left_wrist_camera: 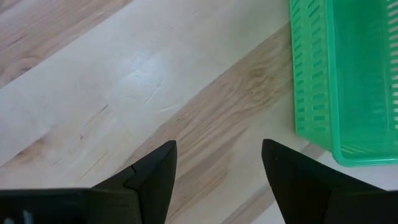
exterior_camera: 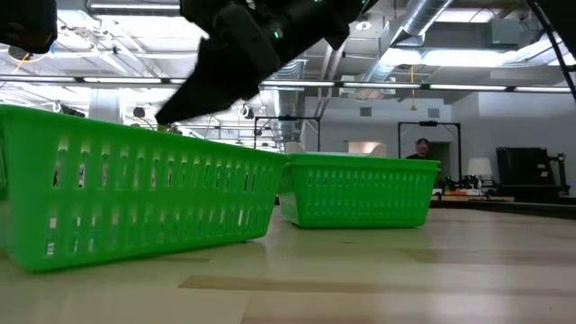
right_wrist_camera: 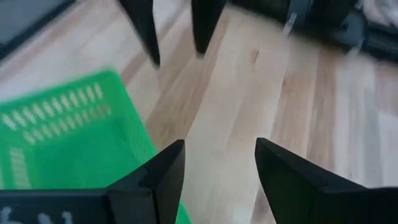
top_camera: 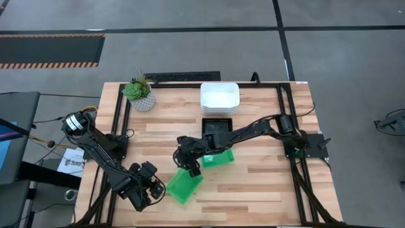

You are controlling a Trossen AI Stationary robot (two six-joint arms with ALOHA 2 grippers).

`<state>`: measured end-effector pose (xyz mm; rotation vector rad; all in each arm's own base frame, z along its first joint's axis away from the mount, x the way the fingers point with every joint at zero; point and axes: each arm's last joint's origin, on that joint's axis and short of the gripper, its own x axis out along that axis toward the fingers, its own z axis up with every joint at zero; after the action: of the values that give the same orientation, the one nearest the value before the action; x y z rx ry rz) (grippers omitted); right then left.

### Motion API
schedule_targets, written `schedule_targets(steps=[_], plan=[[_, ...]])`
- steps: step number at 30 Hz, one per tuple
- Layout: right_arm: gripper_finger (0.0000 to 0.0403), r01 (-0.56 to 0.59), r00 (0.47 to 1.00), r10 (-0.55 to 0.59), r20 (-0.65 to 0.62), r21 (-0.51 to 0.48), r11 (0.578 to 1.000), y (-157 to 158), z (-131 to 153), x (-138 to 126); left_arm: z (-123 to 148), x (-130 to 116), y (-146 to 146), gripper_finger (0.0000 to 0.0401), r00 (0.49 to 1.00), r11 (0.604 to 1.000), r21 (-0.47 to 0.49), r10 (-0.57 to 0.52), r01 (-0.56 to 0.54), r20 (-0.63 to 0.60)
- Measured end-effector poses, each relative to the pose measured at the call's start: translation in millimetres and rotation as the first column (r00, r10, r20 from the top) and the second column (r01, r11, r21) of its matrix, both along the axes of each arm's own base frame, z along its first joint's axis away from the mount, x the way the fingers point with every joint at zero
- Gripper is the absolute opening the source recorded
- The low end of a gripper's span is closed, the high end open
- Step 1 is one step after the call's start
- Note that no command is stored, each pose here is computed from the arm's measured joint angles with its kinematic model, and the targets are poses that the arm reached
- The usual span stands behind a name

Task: Stack baskets by color
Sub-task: Stack the left green bin on the top green bin

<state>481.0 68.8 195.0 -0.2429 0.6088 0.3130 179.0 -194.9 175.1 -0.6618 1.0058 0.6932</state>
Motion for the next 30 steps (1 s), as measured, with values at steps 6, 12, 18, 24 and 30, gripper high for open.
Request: schedule_targets(steps=[6, 12, 18, 24, 30], plan=[[0.0219, 0.002, 1.000, -0.002, -0.012, 0.004, 1.000, 0.7, -2.5, -0.5, 0.0, 0.1, 0.1, 0.0224, 1.000, 1.000, 0.004, -0.002, 0.002, 0.002], [0.0219, 0.003, 1.000, -0.003, -0.010, 0.005, 1.000, 0.7, -0.9, -0.9, 0.0, 0.1, 0.2, 0.0224, 1.000, 1.000, 0.010, -0.011, 0.011, 0.002], [0.0219, -0.003, 1.000, 0.003, -0.002, 0.006, 1.000, 3.4, -0.1, -0.9, 0.0, 0.3, -0.1, 0.0224, 1.000, 1.000, 0.008, -0.016, 0.016, 0.002], [0.0219, -0.008, 1.000, 0.008, 0.017, 0.011, 1.000, 4.3, 1.4, 0.1, 0.0, 0.3, -0.1, 0.0224, 1.000, 1.000, 0.010, -0.016, 0.016, 0.003], [0.0219, -0.031, 0.998, 0.030, 0.047, 0.024, 0.999, 7.5, 3.9, 1.3, 0.0, 0.2, -0.1, 0.0224, 1.000, 1.000, 0.009, -0.019, 0.019, -0.001]])
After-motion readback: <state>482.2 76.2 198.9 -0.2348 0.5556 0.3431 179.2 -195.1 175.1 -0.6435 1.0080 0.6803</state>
